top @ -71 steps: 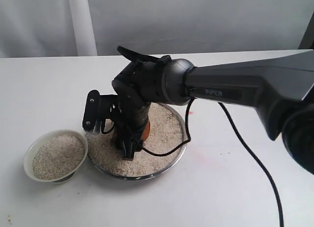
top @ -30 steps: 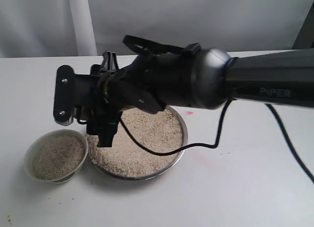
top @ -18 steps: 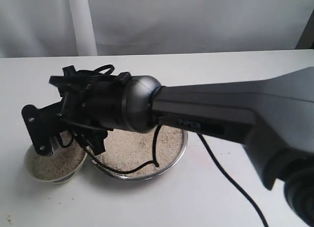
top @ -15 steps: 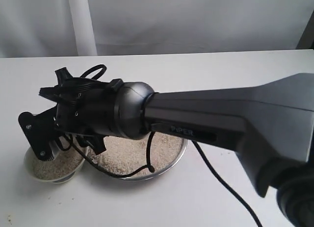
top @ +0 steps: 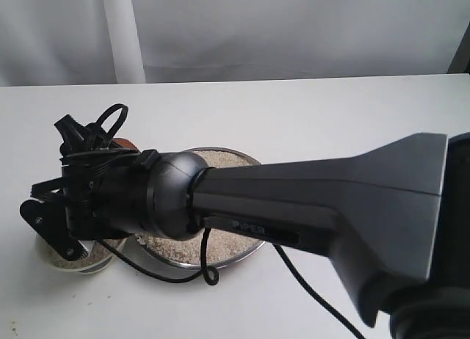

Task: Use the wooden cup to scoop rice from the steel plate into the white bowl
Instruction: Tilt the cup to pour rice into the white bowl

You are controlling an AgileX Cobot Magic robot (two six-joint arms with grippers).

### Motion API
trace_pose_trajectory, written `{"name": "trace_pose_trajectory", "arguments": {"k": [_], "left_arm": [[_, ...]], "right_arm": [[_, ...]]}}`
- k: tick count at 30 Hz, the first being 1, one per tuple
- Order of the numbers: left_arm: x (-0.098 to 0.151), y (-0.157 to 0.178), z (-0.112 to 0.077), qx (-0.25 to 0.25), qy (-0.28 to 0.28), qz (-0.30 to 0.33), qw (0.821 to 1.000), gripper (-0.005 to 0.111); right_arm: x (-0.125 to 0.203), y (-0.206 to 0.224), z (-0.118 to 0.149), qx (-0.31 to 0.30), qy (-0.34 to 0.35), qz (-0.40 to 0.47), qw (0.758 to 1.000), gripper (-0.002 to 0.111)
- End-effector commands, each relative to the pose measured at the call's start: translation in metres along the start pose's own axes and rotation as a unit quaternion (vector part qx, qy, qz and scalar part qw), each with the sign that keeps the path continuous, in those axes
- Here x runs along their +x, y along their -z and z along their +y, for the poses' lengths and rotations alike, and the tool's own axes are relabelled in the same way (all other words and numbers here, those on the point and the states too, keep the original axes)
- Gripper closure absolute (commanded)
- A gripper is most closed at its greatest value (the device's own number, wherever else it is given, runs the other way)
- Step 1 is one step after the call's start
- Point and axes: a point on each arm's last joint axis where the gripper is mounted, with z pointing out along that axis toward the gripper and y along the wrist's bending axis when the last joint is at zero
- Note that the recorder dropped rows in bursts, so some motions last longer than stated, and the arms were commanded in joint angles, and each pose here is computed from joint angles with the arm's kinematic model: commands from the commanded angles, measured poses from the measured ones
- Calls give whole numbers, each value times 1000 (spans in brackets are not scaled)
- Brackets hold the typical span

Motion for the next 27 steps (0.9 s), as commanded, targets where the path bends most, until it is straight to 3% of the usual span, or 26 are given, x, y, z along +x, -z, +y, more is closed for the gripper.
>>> {"name": "trace_pose_trajectory", "arguments": {"k": [1, 27], "left_arm": [[0, 0, 0, 3, -1, -3, 1000, 107], [0, 0, 0, 3, -1, -3, 1000, 107]], "right_arm": [[-2, 3, -5, 14, 12, 5, 1000, 108], [-16, 12, -15, 82, 131, 35, 987, 108]]}}
